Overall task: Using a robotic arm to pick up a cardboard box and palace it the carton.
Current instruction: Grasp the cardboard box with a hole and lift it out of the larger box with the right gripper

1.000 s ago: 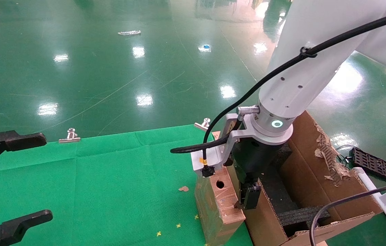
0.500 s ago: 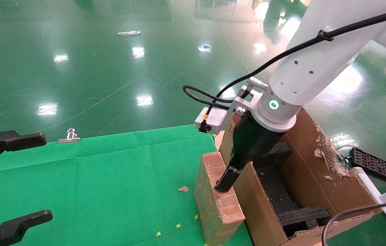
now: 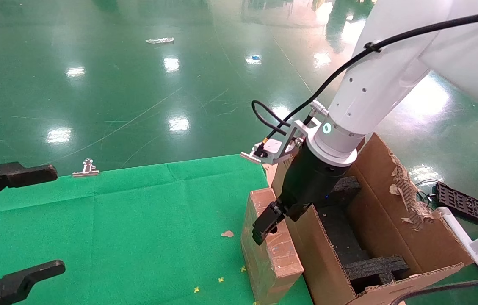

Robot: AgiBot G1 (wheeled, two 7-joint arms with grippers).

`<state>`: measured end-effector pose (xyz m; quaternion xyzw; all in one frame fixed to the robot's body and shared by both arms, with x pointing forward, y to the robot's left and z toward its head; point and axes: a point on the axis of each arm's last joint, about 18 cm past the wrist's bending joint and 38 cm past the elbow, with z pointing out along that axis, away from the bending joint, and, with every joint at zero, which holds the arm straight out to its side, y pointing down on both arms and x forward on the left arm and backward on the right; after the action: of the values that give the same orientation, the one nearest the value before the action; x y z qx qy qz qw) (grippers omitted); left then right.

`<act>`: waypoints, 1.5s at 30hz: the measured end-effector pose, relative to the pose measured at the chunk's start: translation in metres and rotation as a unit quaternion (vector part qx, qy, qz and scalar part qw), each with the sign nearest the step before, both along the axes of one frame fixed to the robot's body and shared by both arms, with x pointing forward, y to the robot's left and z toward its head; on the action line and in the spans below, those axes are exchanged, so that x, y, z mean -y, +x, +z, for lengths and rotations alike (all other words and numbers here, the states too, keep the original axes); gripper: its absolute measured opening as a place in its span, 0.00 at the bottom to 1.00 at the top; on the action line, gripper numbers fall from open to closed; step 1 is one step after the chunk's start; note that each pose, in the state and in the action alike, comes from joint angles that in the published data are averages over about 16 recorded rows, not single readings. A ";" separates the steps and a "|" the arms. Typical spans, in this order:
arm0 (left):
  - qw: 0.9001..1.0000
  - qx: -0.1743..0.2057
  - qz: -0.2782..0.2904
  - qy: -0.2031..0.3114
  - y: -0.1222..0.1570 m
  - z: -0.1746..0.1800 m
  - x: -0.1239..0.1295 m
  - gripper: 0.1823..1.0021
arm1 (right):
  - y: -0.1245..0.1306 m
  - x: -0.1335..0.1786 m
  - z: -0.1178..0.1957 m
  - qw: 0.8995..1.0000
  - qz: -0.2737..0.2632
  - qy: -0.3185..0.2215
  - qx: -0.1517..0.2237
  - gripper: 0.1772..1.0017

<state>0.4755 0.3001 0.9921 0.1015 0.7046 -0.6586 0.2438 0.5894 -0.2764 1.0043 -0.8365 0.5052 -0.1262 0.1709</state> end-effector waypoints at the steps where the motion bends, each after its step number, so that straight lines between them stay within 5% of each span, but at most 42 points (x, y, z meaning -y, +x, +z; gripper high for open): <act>1: 1.000 0.000 0.000 0.000 0.000 0.000 0.000 1.00 | 0.001 0.000 -0.001 1.000 -0.002 0.000 -0.002 1.00; 14: 1.000 0.000 0.000 0.000 0.000 0.000 0.000 0.99 | 0.003 -0.002 -0.013 1.000 -0.011 -0.016 -0.019 0.97; 22: 1.000 0.000 0.000 0.000 0.000 0.000 0.000 0.95 | 0.002 -0.002 -0.018 0.999 -0.015 -0.024 -0.022 0.86; 36: 1.000 0.000 0.000 0.000 0.000 0.000 0.000 0.71 | 0.000 0.002 -0.019 1.000 -0.011 -0.026 -0.012 0.54; 45: 1.000 0.000 0.000 0.000 0.000 0.000 0.000 0.45 | -0.003 0.016 0.021 0.997 0.032 0.010 0.076 0.31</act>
<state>0.4755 0.3001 0.9921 0.1015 0.7046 -0.6586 0.2438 0.5864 -0.2924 1.0257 -0.8382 0.4651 -0.1792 0.2213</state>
